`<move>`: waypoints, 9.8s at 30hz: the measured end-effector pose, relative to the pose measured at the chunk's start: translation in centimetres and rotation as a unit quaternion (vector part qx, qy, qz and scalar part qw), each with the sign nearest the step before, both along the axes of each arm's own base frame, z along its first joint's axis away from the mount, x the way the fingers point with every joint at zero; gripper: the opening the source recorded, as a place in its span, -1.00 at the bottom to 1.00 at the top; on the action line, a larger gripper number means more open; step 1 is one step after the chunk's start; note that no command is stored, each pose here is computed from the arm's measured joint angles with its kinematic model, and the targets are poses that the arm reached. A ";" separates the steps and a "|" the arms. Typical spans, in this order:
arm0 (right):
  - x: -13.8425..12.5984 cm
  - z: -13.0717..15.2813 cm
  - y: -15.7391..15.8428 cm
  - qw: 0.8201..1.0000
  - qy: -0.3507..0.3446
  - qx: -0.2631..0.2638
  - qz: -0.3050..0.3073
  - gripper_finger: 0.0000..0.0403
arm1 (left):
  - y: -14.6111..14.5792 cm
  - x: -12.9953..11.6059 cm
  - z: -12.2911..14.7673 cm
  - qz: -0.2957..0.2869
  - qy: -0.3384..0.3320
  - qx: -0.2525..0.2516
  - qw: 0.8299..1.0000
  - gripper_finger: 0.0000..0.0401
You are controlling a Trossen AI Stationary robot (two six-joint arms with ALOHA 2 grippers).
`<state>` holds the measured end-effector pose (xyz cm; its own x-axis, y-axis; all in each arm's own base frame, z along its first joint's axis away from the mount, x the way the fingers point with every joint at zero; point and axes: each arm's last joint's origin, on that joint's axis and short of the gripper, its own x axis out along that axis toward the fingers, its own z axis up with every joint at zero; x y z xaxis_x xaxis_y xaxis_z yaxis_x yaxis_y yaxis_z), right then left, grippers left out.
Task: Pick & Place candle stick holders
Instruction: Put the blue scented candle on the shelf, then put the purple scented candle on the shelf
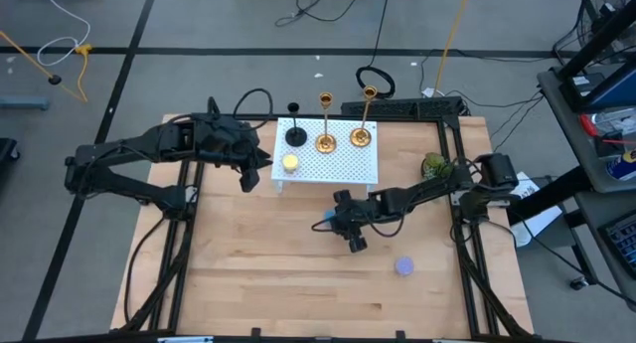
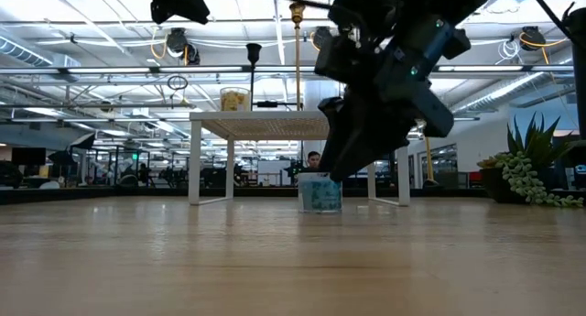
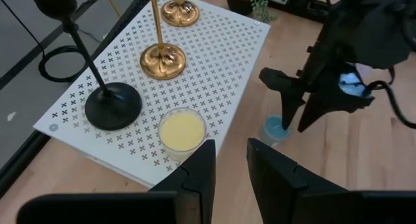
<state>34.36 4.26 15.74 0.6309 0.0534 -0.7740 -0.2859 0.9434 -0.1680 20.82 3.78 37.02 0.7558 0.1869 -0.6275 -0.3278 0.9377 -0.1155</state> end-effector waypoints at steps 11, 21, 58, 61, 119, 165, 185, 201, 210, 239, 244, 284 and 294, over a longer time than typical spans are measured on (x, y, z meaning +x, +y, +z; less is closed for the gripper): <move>0.1 -0.2 -0.8 1.000 0.006 -0.007 -0.002 -0.53 | 0.0 0.0 0.0 -0.005 0.002 0.005 1.000 -0.53; 0.1 -0.1 -0.8 1.000 0.004 -0.006 -0.003 -0.96 | 0.0 0.0 0.0 -0.005 0.002 0.006 1.000 -0.53; -0.4 17.3 -7.0 0.997 -0.067 -0.042 0.000 -1.00 | 0.0 0.0 0.0 -0.006 0.002 0.004 1.000 -0.53; -0.4 16.8 -8.4 0.997 -0.075 -0.028 0.003 -1.00 | 0.0 0.0 0.0 -0.006 0.002 0.006 1.000 -0.53; -2.8 15.2 -9.9 0.991 -0.113 -0.001 -0.076 -0.30 | 0.0 0.0 -0.1 -0.012 0.008 0.010 1.000 -0.53; -9.8 11.3 3.7 0.981 -0.046 0.188 0.008 -0.23 | -0.3 0.1 0.0 -0.021 0.005 0.014 1.000 -0.53; -17.7 8.4 10.7 0.973 0.189 0.124 -0.052 -0.23 | -0.4 0.1 0.0 -0.008 0.000 -0.002 1.000 -0.53; -18.5 3.2 11.7 0.970 0.182 -0.002 0.159 -0.23 | 0.1 0.0 0.0 0.074 0.002 0.031 0.997 -0.53; -18.4 2.7 11.7 0.956 0.162 -0.059 0.237 -0.24 | 0.1 0.0 0.0 0.080 -0.001 0.023 0.997 -0.53; -17.2 1.7 11.7 0.985 0.120 0.054 0.115 -0.98 | 0.1 0.0 0.0 0.086 -0.004 0.015 0.996 -0.53; -15.5 2.7 11.4 0.980 0.100 0.169 -0.021 -0.99 | 0.1 0.0 0.0 0.088 -0.005 0.012 0.996 -0.53; -6.1 14.0 -9.4 0.995 0.081 -0.045 -0.035 -0.99 | 0.0 0.0 0.0 0.036 0.011 0.045 0.998 -0.53; -6.1 14.0 -9.7 0.995 0.081 -0.061 -0.018 -0.99 | 0.0 0.0 0.0 0.030 0.013 0.052 0.998 -0.53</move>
